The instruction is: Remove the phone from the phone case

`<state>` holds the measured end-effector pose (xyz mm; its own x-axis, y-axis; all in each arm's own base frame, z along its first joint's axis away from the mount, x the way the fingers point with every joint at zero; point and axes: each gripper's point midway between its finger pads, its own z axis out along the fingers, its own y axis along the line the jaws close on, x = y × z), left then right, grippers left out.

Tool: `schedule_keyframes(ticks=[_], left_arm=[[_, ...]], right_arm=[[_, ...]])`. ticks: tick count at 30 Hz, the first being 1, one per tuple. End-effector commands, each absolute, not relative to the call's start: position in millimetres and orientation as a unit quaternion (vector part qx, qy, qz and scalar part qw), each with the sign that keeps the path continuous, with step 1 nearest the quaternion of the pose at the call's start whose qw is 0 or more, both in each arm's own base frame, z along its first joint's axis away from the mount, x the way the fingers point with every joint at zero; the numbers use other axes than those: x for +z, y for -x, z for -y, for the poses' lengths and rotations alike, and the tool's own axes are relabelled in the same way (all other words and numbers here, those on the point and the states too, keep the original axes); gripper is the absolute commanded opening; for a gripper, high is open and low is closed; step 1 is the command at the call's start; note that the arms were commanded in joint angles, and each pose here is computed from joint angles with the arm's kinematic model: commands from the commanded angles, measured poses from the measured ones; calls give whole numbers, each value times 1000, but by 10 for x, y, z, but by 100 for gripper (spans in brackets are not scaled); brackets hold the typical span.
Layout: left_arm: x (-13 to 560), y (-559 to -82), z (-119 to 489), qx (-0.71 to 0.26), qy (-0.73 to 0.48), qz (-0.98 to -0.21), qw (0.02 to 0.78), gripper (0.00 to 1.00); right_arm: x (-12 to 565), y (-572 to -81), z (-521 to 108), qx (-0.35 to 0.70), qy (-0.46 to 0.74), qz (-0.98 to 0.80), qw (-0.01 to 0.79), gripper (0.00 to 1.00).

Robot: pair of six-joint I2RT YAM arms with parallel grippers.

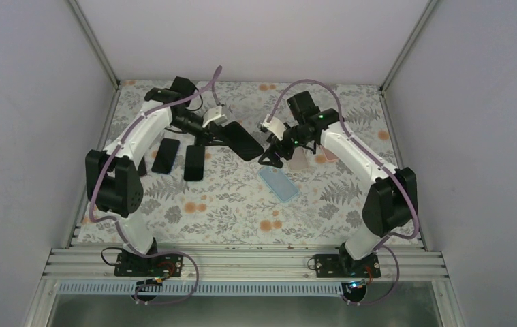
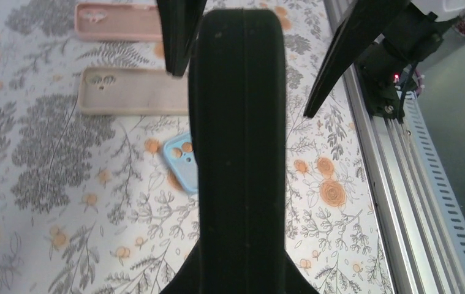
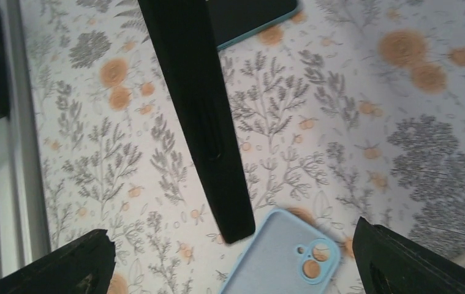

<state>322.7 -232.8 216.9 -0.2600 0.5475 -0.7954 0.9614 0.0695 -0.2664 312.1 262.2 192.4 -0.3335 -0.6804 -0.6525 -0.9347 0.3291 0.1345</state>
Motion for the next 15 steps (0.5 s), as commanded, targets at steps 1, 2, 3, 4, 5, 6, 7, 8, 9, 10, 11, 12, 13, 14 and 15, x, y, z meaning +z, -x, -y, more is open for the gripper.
schedule_keyframes(ticks=[1, 2, 3, 4, 5, 6, 7, 8, 9, 10, 11, 12, 13, 14, 15], left_arm=[[2411, -3104, 2417, -400, -589, -637, 295, 2], [2416, -3084, 2420, -401, -591, -635, 294, 2], [2411, -3055, 2423, -404, -593, -633, 290, 2], [2410, -3030, 2424, -405, -595, -633, 286, 2], [2403, -3013, 2421, -404, -596, -633, 283, 2], [2406, -2997, 2420, -403, -598, -632, 283, 2], [2407, -2984, 2416, -401, -599, -633, 282, 2], [2416, -2981, 2406, -398, -601, -633, 282, 2], [2427, -2979, 2398, -395, -601, -634, 283, 2], [2443, -2972, 2395, -393, -602, -634, 284, 2], [2474, -2966, 2393, -392, -604, -633, 286, 2], [2504, -2955, 2395, -392, -605, -630, 288, 2], [2536, -2945, 2396, -394, -605, -628, 290, 2], [2559, -2934, 2398, -395, -605, -627, 291, 2], [2578, -2928, 2400, -397, -605, -625, 293, 2]], right_arm=[[1904, -2986, -2645, 297, 542, -748, 241, 99], [1891, -2995, -2639, 298, 541, -748, 241, 99], [1884, -3017, -2621, 298, 539, -750, 242, 99], [1889, -3027, -2617, 300, 538, -749, 244, 98], [1896, -3038, -2604, 301, 537, -749, 245, 98], [1900, -3042, -2593, 302, 538, -748, 246, 98], [1902, -3047, -2580, 302, 538, -747, 246, 98], [1900, -3057, -2563, 301, 539, -747, 247, 98], [1891, -3062, -2542, 300, 539, -748, 246, 97], [1888, -3077, -2522, 297, 539, -748, 247, 97], [1782, -3108, -2512, 297, 536, -754, 235, 97], [1758, -3131, -2494, 295, 535, -756, 234, 97], [1744, -3155, -2482, 293, 534, -758, 235, 97], [1745, -3175, -2475, 294, 532, -758, 236, 97], [1749, -3182, -2477, 297, 531, -758, 237, 96]])
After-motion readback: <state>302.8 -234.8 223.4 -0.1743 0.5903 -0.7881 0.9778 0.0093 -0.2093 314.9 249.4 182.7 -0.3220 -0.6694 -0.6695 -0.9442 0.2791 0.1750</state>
